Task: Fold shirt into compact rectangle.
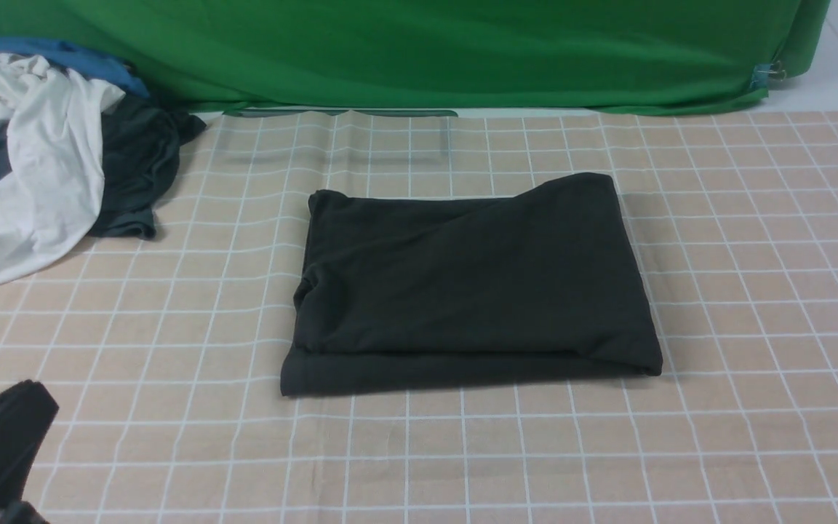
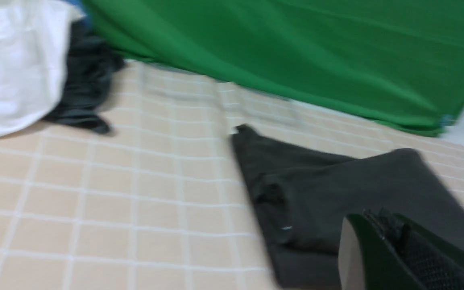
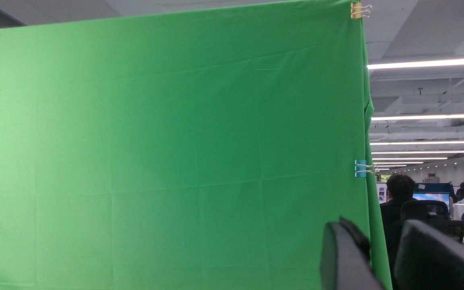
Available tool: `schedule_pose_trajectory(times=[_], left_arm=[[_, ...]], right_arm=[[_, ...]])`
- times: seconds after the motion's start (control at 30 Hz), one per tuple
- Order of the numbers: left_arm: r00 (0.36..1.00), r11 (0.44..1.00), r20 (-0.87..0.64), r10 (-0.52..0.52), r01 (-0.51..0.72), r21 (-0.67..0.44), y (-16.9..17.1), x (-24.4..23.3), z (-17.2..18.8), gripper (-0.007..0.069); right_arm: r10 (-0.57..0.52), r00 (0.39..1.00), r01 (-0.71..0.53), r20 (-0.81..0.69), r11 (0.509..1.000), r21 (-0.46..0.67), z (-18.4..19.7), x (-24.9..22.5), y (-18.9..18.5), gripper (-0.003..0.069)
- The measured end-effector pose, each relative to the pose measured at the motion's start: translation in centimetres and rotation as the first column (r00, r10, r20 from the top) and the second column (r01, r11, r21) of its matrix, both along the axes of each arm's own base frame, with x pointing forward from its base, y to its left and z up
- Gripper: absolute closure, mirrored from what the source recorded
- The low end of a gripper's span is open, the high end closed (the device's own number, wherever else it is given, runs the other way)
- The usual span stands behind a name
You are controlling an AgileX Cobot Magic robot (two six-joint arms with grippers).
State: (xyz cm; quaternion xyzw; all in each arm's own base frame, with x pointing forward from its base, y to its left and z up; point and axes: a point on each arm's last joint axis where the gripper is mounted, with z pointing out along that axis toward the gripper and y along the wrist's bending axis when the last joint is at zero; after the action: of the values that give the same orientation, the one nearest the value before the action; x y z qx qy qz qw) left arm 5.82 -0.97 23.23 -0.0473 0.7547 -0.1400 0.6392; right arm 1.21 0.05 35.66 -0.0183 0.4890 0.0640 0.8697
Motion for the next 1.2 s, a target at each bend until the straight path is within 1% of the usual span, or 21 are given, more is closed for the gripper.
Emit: schedule_pose_trajectory(times=[0.03,0.1,0.17,0.23,0.3,0.4,1.2], left_arm=[[0.999,1.0,0.014,0.029,-0.029,0.001,0.2,-0.2,-1.3,0.0612],[0.998,0.998,0.023,0.06,-0.06,0.003,0.4,-0.4,-2.5,0.0612],[0.995,0.995,-0.005,0.095,-0.095,0.01,0.6,-0.3,-4.0,0.0612],[0.993,0.993,-0.018,0.117,-0.117,0.025,0.7,-0.3,-4.3,0.0612],[0.991,0.991,-0.028,0.128,-0.127,0.03,0.8,-0.3,-4.5,0.0612],[0.99,0.99,-0.003,0.139,-0.139,0.033,0.9,-0.3,-4.3,0.0612],[0.99,0.989,0.004,0.142,-0.142,0.035,0.9,-0.2,-4.2,0.0612]], right_arm=[[0.0,1.0,0.0,0.0,1.0,0.0,0.0,0.0,0.0,0.0413],[0.0,1.0,0.0,0.0,1.0,0.0,0.0,0.0,0.0,0.0413],[0.0,1.0,0.0,0.001,1.0,0.0,0.0,0.0,0.0,0.0413],[0.0,1.0,0.0,-0.001,1.0,0.0,0.0,0.0,0.0,0.0412],[0.0,1.0,0.0,-0.001,1.0,0.0,0.0,0.0,0.0,0.0412],[0.0,1.0,0.0,-0.001,1.0,0.001,0.0,0.0,0.0,0.0412],[-0.003,1.0,0.003,-0.001,1.0,-0.005,0.0,0.0,0.0,0.0412]])
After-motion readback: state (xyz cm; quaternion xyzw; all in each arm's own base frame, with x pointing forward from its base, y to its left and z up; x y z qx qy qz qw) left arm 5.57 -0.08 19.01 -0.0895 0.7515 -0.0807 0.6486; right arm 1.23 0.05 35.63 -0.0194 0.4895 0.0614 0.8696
